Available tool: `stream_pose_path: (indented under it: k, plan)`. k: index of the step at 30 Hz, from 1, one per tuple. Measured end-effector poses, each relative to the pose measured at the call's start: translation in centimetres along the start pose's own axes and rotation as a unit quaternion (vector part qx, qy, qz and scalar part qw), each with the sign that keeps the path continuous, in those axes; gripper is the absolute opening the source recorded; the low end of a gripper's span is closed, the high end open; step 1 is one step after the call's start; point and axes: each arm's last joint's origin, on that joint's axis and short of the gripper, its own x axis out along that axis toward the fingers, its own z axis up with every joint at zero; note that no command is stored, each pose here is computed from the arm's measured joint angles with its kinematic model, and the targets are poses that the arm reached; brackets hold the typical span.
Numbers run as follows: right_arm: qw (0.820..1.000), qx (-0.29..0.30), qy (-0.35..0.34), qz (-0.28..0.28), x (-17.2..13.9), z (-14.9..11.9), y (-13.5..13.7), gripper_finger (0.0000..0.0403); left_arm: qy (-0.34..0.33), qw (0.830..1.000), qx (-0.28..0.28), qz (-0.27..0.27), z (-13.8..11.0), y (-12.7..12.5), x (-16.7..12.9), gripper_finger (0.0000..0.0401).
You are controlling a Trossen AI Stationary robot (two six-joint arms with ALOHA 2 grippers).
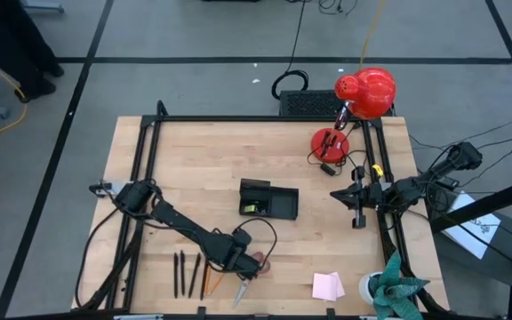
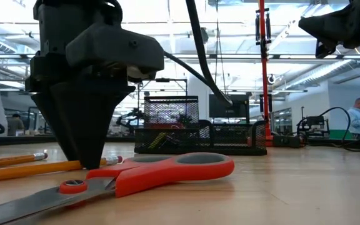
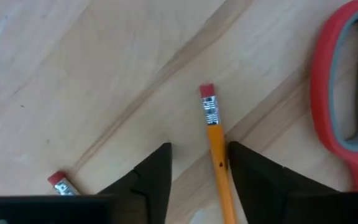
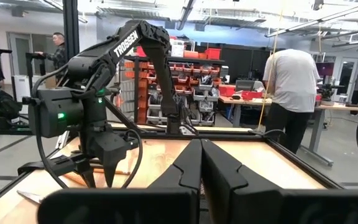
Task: Pick and place office supplies into organizer
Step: Put the right pencil into the desk organizer
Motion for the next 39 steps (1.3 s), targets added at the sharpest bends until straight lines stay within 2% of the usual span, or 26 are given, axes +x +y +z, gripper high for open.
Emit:
stream_pose_path:
  k: [10,14,21,29,39]
  plan:
    - [1.000,0.006,0.000,0.000,0.0,0.0,0.0,0.0004,-0.016,1.000,0.008,0.012,0.0,0.1,0.2,0.0044]
    - [1.000,0.004,0.000,0.000,0.0,0.0,0.0,0.0004,-0.029,0.999,0.015,0.013,0.1,0.1,0.2,0.0010]
    - [1.000,0.006,0.000,0.000,0.0,0.0,0.0,0.0004,-0.051,0.998,0.018,0.015,0.2,0.0,0.2,0.0030]
    - [1.000,0.002,0.000,0.000,0.0,0.0,0.0,0.0004,-0.087,0.996,0.022,0.022,0.4,0.0,0.2,0.0011]
    - [1.000,0.001,0.000,0.000,0.0,0.0,0.0,0.0004,-0.142,0.988,0.046,0.032,1.5,-0.6,-0.5,0.0030]
